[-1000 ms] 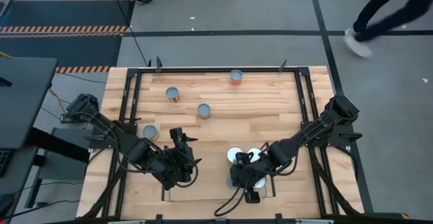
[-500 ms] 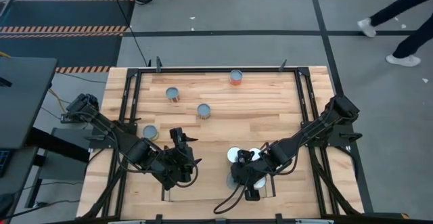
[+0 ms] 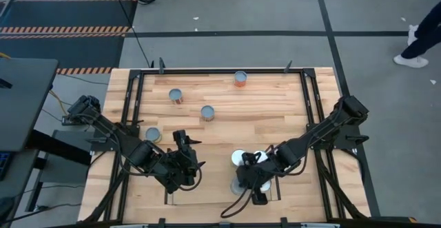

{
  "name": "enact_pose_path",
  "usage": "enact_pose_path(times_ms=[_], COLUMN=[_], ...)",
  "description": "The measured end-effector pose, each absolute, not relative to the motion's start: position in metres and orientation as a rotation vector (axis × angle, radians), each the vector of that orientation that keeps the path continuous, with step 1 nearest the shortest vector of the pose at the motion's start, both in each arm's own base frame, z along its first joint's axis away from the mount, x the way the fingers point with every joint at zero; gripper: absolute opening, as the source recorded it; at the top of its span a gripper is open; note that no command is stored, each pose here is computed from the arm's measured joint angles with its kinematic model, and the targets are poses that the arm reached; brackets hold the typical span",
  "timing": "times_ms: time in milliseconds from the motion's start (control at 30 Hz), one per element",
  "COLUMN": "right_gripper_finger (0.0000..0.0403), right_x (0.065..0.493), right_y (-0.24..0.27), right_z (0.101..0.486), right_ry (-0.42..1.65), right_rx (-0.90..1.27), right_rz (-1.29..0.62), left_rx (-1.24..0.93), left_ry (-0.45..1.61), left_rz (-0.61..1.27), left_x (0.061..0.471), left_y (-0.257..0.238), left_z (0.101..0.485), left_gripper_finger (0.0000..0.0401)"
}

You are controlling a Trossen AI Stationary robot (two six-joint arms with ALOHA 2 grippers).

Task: Pick and place cans onto a shelf
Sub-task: Put the canned peas on the shelf, then adjust the cans on the shelf

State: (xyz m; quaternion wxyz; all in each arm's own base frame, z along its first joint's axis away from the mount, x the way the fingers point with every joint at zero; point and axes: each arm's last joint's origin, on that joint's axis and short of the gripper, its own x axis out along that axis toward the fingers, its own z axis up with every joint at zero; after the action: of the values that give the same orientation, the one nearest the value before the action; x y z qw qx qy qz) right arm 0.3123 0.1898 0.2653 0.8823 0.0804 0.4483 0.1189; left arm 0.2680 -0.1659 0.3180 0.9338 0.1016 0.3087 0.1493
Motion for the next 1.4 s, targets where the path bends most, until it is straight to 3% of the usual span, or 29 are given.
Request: enact_pose_path(times_ms=[167,833,1133,1400], right_gripper_finger=[0.0007,0.0007,0.0007,0.0007], right_x=[0.311,0.315,0.304,0.314], right_y=[0.187,0.192,0.15,0.13], right_z=[0.257,0.259,0.28,0.261], right_ry=[0.985,0.929,0.896,0.982], right_rx=[0.147,0.125,0.01,0.049], right_rz=[0.165,0.22,-0.09,-0.123], left_rx=[0.209,0.208,0.208,0.207], left_ry=[0.631,0.632,0.631,0.631], left_rz=[0.305,0.304,0.304,0.305], left_x=[0.268,0.268,0.268,0.268], left_y=[-0.166,-0.166,-0.166,-0.166], left_z=[0.318,0.318,0.318,0.318], left_gripper_finger=[0.0345,0.0345,0.0345,0.0345])
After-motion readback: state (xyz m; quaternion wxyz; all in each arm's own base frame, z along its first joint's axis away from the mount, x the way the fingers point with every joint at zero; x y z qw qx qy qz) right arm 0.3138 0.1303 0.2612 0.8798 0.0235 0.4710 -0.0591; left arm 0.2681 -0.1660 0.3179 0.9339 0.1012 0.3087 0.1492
